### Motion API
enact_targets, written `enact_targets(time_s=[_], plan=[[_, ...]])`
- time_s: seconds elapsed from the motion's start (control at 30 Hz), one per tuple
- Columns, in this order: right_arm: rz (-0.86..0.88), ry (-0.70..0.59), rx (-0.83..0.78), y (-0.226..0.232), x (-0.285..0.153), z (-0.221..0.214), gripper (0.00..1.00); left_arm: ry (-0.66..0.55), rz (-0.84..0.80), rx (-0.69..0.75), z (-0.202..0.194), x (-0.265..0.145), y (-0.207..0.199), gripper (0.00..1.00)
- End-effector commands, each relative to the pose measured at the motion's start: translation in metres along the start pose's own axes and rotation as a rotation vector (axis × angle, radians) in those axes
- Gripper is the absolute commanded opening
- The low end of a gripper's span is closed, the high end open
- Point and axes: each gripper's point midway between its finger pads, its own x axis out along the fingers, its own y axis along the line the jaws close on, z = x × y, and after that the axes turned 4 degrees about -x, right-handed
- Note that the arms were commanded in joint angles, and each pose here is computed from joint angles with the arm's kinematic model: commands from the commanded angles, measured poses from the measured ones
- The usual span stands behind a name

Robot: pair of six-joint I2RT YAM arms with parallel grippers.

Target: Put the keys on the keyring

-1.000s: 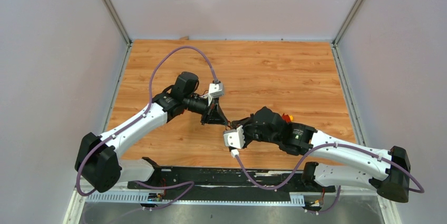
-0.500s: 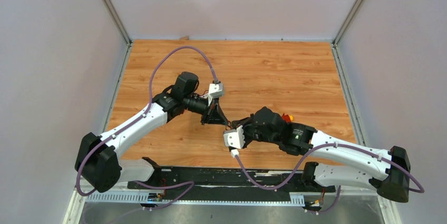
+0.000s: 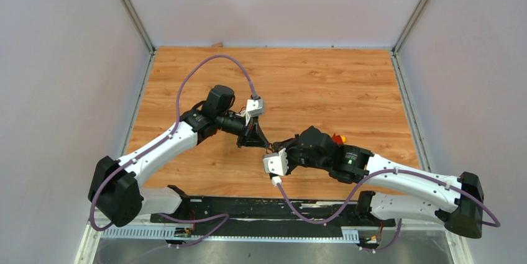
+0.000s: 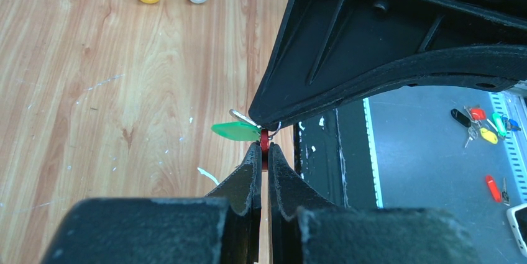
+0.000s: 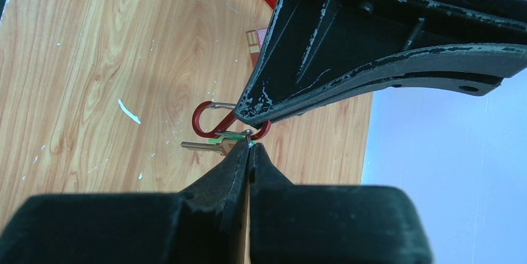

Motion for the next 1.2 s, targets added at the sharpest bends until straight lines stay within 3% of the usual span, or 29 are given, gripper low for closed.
enact_targets(time_s=[0.0,1.17], plan=[[-0.111,-0.054,-0.026,-0.027,-0.002,0.016,0.0,0.001,-0.04,0.035,0.0,0.003,-0.008,0.0],[-0.218,0.009,-0.037,-0.045,-0.005,0.008,0.0,0.023,-0.058,0.047,-0.007,0.007,-0.01,0.0]])
